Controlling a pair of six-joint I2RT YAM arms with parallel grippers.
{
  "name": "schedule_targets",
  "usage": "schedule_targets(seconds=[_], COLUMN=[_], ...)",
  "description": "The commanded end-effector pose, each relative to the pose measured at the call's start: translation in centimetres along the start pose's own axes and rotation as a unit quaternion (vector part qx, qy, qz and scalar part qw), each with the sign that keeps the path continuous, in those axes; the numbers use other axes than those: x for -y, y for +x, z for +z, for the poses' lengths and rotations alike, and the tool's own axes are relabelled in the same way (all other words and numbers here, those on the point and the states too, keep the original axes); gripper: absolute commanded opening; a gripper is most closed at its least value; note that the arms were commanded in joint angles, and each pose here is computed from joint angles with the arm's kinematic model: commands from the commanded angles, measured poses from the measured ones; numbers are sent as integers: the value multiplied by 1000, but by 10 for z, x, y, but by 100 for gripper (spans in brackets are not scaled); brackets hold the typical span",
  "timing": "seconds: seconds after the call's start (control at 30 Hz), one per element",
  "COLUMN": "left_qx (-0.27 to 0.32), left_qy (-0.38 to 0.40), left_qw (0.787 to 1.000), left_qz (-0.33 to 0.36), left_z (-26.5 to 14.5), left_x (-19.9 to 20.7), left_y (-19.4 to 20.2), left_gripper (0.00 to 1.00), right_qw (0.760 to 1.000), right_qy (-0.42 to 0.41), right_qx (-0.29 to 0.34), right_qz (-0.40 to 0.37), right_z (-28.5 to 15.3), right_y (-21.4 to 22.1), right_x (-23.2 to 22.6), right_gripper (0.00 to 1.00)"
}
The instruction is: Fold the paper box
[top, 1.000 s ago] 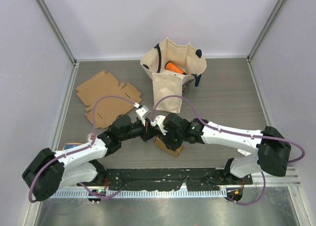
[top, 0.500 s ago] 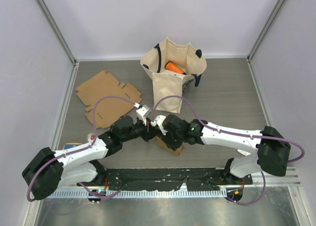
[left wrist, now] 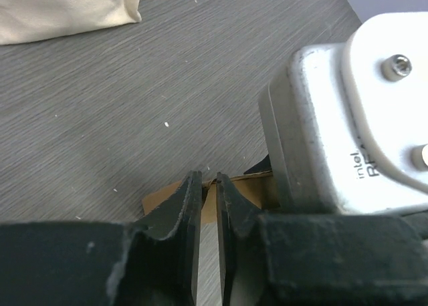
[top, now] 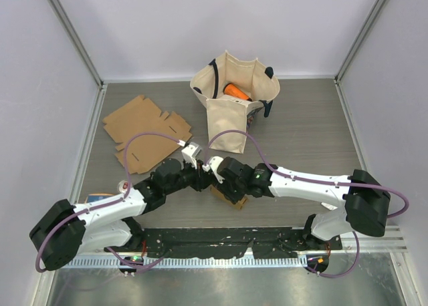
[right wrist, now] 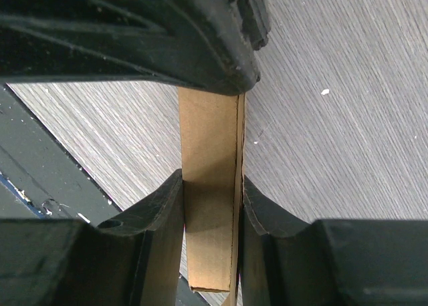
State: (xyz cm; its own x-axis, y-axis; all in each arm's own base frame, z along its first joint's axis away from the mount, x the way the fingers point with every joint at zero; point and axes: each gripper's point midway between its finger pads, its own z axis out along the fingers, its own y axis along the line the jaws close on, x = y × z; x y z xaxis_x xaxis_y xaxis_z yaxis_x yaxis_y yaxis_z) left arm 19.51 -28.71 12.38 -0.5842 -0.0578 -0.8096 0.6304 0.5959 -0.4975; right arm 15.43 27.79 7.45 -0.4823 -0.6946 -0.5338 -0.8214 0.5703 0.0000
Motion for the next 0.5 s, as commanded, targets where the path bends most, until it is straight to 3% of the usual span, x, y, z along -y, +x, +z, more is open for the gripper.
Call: schedule_targets(seconds=[0.0, 0.1, 0.23, 0.37, 0.47], left_qx=[-28, -29, -30, -34, -24], left_qy=[1, -8, -11, -13, -13], left_qw=[999, 999, 998, 998, 998], left_qz=[16, 32, 48, 50, 48], left_z=[-6, -9, -10, -8, -6], left_x=[0, -3, -4, -5, -5], left_y=[15, 14, 12, 12, 8], left_gripper=[22, 28, 28, 20, 26], right_qw=[998, 998, 998, 998, 998], right_qy=[19, 14, 6, 4, 1], right_qx=[63, 68, 66, 65, 64], right_qz=[10, 10, 7, 4, 2], right_z=[-7, -9, -9, -7, -6], right_y=[-35, -37, -36, -36, -36], right_x=[6, 4, 1, -1, -4], right_gripper=[29, 29, 29, 29, 29])
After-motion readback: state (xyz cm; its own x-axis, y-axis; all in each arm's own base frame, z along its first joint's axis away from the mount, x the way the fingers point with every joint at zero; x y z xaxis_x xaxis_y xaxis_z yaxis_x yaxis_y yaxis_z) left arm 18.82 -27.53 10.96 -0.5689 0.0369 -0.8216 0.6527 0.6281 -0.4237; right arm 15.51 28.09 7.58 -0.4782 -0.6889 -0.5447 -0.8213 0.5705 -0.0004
